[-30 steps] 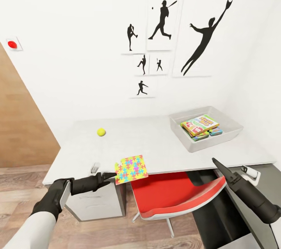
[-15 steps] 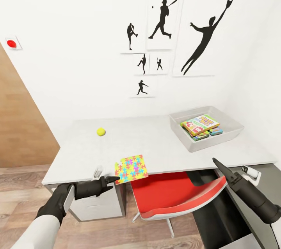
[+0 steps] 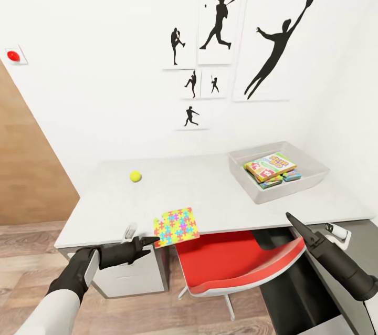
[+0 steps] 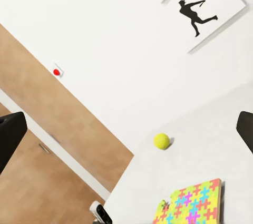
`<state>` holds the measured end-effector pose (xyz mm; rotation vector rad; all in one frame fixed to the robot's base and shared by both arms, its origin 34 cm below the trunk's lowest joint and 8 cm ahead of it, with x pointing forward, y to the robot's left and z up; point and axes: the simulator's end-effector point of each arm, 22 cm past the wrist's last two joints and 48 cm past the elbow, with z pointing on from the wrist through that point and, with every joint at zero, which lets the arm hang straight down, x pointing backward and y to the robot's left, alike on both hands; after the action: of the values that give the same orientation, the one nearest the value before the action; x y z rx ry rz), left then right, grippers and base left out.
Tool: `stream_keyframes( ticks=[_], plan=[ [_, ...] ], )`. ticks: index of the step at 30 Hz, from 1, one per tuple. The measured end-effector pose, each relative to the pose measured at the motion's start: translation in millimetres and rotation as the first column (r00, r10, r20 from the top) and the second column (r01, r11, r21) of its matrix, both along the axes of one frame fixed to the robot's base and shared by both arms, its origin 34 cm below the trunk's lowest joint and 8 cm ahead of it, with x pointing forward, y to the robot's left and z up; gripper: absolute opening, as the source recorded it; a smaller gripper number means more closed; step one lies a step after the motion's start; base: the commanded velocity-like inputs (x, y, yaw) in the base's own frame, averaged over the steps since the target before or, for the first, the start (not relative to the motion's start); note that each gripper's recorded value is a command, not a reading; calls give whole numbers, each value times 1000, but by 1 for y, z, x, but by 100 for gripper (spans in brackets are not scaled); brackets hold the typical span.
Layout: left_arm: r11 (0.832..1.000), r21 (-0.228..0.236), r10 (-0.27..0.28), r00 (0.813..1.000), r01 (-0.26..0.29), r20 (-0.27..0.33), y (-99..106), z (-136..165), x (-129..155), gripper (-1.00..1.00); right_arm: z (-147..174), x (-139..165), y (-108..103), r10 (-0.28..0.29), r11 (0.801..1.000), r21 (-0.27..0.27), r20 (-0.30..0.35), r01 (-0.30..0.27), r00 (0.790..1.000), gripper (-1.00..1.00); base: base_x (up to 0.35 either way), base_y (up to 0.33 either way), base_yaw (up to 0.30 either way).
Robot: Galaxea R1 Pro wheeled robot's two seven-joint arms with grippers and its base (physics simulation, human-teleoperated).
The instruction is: Put all the toys in the child's room - the three board games (two on the bed and one on the table), the two jigsaw puzzles on the table, and the tennis ball on the table - inside the toy box on the table in the child's room.
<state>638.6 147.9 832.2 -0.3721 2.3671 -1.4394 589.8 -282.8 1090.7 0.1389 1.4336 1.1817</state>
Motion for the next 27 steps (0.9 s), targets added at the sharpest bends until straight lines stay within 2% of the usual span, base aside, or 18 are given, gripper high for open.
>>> stream_keyframes(
  ticks=[6, 14, 20, 27],
  plan=[
    [999, 32, 9, 1000, -10, 10, 4, -11, 4, 100, -6, 2, 0, 0, 1000, 0, 1, 0, 1000, 100, 0, 0, 0],
    [996, 86, 25, 1000, -24, -1, 1, -45, -2, 100, -15, 4, 1, -1, 1000, 0, 0, 1, 1000, 100, 0, 0, 0],
    [996, 91, 26, 1000, -26, 1, -1, -55, -1, 100, -22, 6, 0, -2, 1000, 0, -1, 2, 1000, 100, 0, 0, 0],
    [997, 77, 19, 1000, -19, 2, -12, -56, -1, 100, -25, 7, 0, -5, 1000, -1, -4, 5, 1000, 100, 0, 0, 0]
  ],
)
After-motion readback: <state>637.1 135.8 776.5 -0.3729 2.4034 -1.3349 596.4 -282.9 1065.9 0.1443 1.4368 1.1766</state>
